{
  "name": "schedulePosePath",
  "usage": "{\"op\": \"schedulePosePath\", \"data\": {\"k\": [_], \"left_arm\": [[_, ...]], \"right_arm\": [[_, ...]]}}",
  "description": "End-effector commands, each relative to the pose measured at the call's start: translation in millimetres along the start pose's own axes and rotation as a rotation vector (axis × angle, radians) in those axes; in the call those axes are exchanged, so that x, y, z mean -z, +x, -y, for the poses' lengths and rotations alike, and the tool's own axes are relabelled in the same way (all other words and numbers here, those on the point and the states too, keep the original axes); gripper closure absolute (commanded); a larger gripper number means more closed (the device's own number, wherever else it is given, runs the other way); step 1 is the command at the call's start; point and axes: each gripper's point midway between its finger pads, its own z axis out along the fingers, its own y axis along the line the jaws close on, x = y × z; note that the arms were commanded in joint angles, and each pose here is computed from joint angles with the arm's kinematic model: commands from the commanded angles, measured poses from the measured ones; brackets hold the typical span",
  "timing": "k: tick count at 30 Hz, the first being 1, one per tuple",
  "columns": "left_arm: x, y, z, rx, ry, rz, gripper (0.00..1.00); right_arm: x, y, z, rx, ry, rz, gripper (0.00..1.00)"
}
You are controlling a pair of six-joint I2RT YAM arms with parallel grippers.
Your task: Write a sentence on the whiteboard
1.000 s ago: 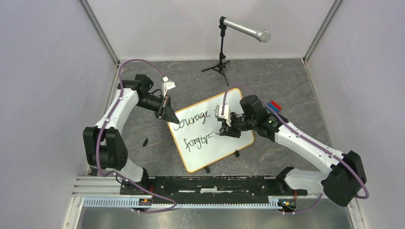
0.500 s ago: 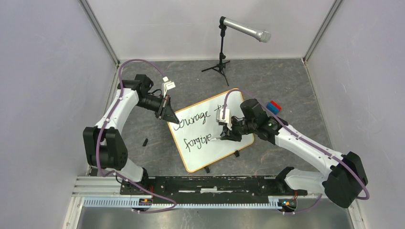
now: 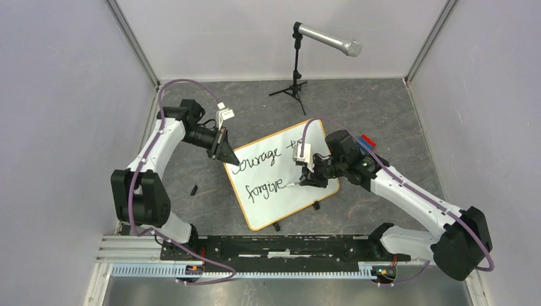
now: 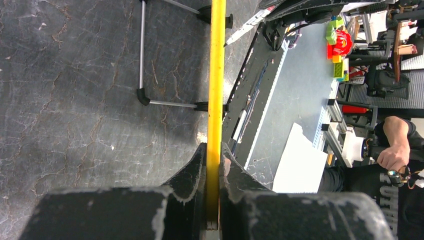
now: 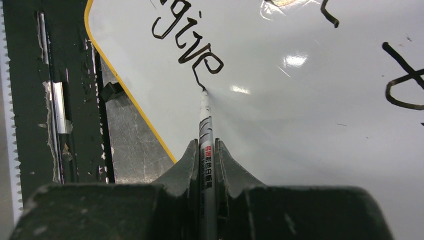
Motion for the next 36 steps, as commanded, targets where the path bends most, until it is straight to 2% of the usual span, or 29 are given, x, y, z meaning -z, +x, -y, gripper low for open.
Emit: {"op": "schedulePosePath", "data": {"k": [1,20,32,36], "left_arm": [[8,0,-9,-0.049,-0.081,-0.022,0.98],[8,-1,-8,-0.053,-0.083,-0.019,0.98],[9,-1,-8,-0.054,-0.083,-0.018,0.98],[8,-1,-8,-0.052,-0.082,-0.019,0.98]], "right_arm": [[21,-25,16,0.053,0.071,0.032,1.0],[23,-18,40,0.032,0.143,0.03,1.0],[14,16,19,-0.027,0.086,-0.007,1.0],[15,15,15,-0.032,0.071,0.005,1.0]]}}
